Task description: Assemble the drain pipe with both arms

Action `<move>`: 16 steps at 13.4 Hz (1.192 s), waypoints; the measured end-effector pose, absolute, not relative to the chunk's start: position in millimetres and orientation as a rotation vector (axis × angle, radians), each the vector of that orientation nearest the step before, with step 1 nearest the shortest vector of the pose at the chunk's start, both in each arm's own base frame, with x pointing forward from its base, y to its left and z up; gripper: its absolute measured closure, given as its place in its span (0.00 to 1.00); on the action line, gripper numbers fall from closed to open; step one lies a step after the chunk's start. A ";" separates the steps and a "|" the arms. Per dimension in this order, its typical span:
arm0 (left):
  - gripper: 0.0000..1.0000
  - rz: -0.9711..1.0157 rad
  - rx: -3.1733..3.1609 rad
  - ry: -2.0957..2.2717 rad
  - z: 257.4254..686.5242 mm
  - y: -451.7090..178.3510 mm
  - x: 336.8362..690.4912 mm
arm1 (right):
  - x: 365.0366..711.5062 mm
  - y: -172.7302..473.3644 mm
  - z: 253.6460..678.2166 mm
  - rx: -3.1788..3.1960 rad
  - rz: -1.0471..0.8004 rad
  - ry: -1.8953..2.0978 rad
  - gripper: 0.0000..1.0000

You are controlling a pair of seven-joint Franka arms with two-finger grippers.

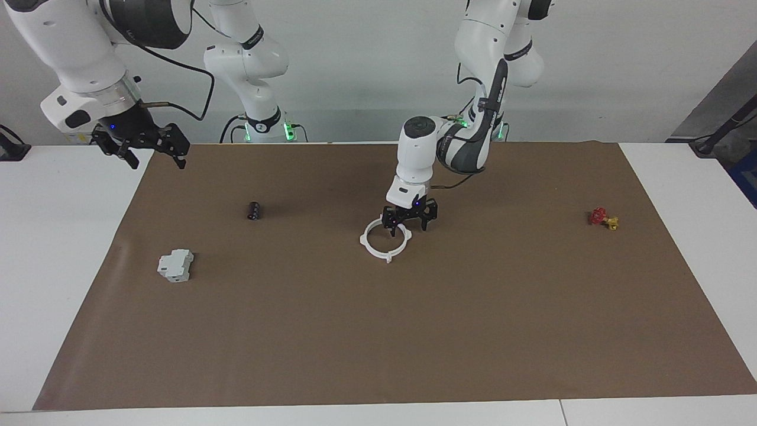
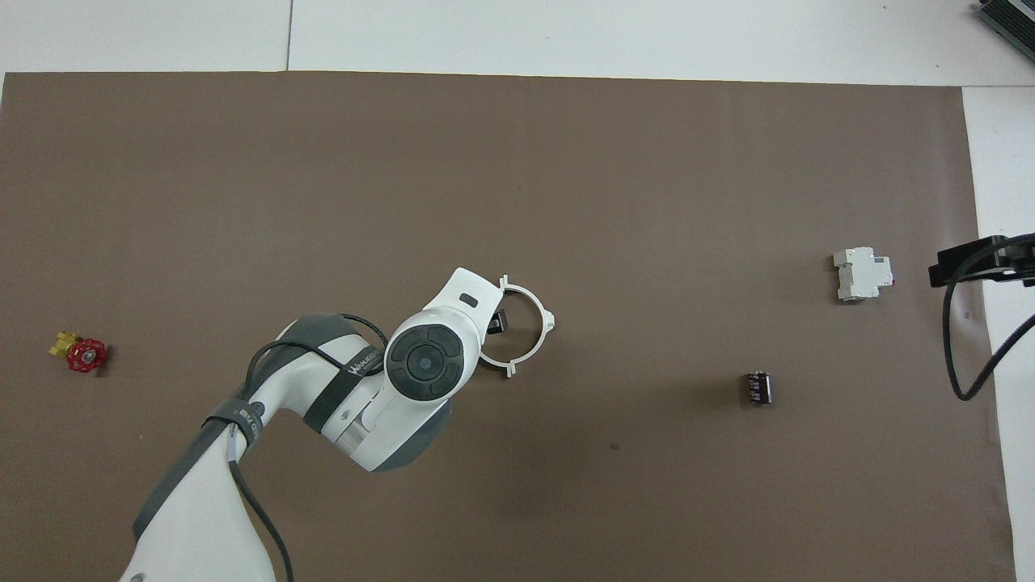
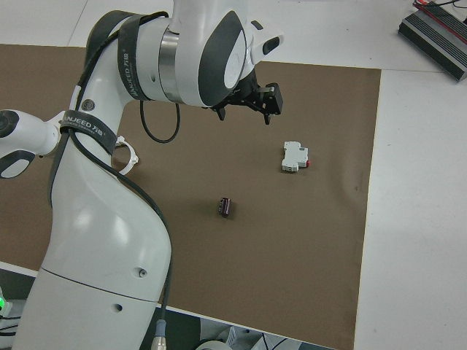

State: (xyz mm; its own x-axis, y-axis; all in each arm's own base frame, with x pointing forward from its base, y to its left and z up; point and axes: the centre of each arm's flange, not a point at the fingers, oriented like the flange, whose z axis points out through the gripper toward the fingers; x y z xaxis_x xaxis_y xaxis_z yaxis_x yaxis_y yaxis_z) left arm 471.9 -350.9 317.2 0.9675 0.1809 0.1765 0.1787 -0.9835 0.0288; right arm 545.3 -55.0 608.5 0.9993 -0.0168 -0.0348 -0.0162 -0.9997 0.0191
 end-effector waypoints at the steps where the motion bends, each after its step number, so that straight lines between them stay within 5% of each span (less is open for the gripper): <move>1: 0.00 0.271 3.131 0.259 336.0 -338.5 482.1 | 545.3 -55.0 608.5 3.122 -0.055 -0.026 0.00; 9: 0.00 -0.001 3.255 -0.120 528.2 -91.0 552.6 | 545.3 -55.0 608.5 3.122 -0.055 -0.026 0.00; 12: 0.00 -0.031 3.211 -0.195 589.6 8.2 538.9 | 545.3 -55.0 608.5 3.122 -0.055 -0.026 0.00; 16: 0.00 -0.076 3.202 -0.263 658.5 30.4 515.8 | 545.3 -55.0 608.5 3.122 -0.055 -0.026 0.00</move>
State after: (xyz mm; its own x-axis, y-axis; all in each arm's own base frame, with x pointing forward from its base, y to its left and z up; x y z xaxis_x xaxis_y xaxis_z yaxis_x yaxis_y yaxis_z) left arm 515.8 30.4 658.5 0.9855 -0.1614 -0.0530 -0.1648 -0.9840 -0.0678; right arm 545.3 -55.0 608.5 0.9993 -0.0168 -0.0348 -0.0162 -0.9997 0.0191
